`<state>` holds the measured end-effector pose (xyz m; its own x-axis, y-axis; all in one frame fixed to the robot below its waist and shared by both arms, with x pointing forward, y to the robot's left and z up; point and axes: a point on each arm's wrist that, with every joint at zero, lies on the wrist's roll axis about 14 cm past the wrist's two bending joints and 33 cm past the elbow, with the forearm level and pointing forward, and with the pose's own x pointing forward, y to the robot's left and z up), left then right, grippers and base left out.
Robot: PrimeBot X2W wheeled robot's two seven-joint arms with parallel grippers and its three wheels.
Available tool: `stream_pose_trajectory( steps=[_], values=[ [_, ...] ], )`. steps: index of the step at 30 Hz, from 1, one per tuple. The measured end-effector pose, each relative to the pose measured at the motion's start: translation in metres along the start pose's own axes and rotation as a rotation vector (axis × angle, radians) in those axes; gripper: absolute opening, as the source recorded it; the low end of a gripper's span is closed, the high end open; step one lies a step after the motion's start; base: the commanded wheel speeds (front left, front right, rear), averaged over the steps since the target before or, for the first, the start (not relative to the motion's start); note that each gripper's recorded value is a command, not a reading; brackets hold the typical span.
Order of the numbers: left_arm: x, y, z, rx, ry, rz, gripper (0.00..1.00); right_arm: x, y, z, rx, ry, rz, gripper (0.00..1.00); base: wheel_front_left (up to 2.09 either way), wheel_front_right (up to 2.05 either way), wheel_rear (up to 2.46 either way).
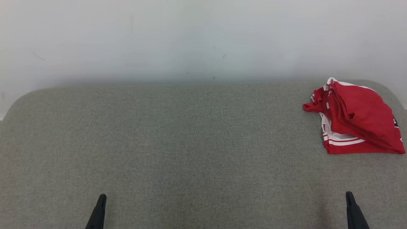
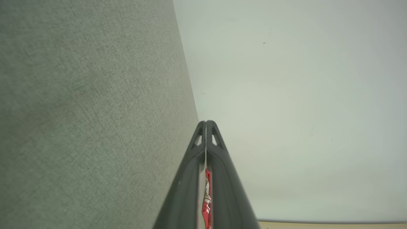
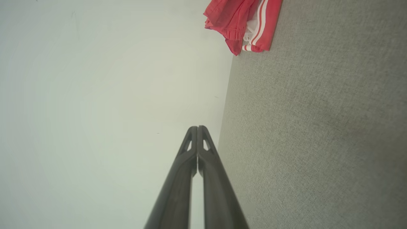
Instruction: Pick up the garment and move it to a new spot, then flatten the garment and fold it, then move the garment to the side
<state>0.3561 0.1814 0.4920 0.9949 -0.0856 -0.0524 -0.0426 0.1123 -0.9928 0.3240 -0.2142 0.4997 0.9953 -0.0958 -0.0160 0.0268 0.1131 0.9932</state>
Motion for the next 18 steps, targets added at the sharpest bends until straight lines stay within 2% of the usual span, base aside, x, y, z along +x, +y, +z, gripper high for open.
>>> stream_pose_trajectory(
  steps=[18],
  values=[
    [-0.0004,-0.0073,0.0020,-0.112,0.010,-0.039,0.00,-0.0022,0.0045,0.0017,0.114,0.003,0.014,0.00,0.00,0.00,0.00]
  ],
)
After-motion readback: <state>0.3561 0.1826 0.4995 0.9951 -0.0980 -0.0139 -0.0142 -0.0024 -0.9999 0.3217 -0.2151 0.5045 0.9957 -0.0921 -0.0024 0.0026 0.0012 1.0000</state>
